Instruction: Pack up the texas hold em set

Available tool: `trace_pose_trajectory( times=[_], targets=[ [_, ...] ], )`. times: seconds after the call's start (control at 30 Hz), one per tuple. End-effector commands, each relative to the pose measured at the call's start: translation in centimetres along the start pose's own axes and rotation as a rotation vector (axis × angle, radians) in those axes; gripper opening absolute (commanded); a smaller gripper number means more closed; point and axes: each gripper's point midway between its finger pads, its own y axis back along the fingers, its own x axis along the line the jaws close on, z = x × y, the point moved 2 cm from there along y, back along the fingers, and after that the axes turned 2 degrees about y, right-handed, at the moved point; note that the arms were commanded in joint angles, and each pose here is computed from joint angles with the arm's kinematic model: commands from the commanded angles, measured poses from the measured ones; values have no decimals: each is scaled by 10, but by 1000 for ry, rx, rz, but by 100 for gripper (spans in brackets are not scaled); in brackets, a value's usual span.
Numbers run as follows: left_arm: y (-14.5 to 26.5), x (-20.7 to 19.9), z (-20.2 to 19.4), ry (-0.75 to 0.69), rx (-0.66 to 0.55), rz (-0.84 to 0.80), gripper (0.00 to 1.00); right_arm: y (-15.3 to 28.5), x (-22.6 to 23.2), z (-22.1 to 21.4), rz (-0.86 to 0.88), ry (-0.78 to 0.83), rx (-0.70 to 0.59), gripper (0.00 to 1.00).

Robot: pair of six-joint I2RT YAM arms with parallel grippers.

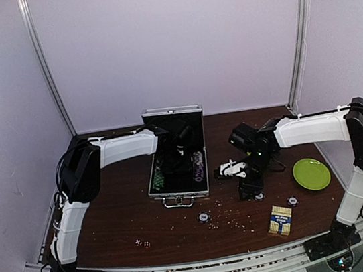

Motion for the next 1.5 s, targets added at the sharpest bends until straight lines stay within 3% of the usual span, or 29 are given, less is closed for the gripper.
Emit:
trace_pose_trajectory(
  times=[0.0, 0.27, 0.4, 0.57, 0.67, 0.93, 1.1, 1.27, 1.47],
  targets=[
    [7, 19, 15, 39, -45, 52, 3, 2, -2, 5, 3, 19, 1, 62],
    [13, 9, 18, 6, -52, 3, 4, 3, -1, 5, 3, 16, -1, 63],
    [52, -32, 25, -141, -160, -116, 8, 3, -1, 6, 3, 18, -3, 63],
    [97, -17, 14, -89, -189, -83, 9, 2, 0, 5, 11, 18, 2, 64],
    [120, -4, -12, -95, -183, -74, 11, 1, 1, 5, 16, 18, 3, 64],
    [139, 47, -143, -256, 37, 86, 17, 14, 8, 15, 15, 54, -45, 62],
    [150, 75, -200, -177, 148, 69, 26, 11, 8, 13, 9, 61, -33, 62],
    [149, 96, -235, -120, 232, 55, 32, 10, 11, 14, 20, 70, -31, 62],
    [133, 97, -245, -80, 279, 67, 35, 8, 13, 14, 23, 78, -24, 62]
  ],
)
